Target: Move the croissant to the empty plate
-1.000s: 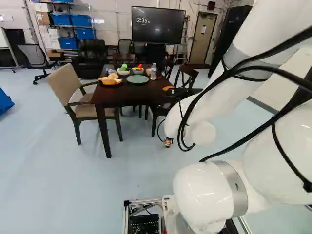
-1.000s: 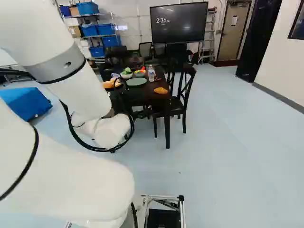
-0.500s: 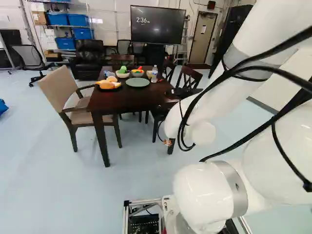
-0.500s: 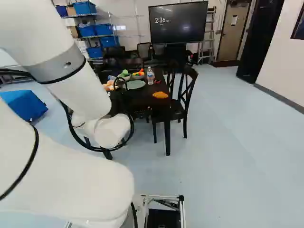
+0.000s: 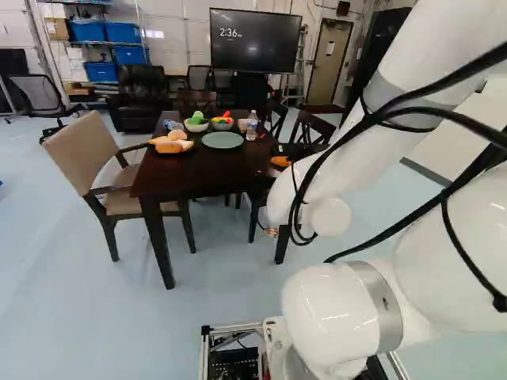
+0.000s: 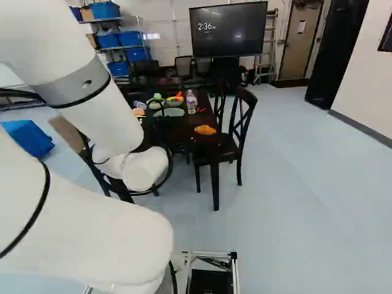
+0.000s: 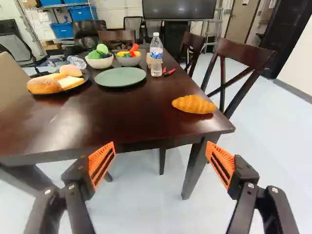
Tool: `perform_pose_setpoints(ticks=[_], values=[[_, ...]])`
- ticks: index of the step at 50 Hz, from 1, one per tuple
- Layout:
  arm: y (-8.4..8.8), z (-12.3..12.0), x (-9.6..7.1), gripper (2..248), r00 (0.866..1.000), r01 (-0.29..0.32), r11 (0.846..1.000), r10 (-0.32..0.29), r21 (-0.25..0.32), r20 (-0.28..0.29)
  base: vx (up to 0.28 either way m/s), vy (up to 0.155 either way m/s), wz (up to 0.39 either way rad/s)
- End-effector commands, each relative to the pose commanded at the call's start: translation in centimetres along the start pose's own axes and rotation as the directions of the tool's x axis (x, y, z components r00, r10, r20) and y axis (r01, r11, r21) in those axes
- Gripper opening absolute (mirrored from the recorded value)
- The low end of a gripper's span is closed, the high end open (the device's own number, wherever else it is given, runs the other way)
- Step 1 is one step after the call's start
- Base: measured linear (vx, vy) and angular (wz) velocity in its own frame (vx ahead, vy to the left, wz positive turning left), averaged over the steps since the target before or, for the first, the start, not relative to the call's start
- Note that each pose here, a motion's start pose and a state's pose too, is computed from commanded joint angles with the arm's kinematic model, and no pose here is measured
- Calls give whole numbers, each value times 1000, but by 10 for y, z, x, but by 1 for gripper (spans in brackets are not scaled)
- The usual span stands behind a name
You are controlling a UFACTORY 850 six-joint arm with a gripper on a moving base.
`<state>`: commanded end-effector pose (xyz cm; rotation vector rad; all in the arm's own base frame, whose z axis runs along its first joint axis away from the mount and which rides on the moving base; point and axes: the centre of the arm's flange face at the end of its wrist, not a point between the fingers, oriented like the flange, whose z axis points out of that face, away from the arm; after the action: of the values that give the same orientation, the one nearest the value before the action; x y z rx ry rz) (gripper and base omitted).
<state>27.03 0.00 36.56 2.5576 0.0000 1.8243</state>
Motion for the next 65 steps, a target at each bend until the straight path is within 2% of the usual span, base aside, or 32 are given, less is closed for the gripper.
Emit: perform_pose_setpoints(ticks=[47,65], values=[[0,0,0,247,1000,0,1000,0,0,0,176,2,-17],[0,0,0,247,1000,0,1000,0,0,0,70,0,-7]])
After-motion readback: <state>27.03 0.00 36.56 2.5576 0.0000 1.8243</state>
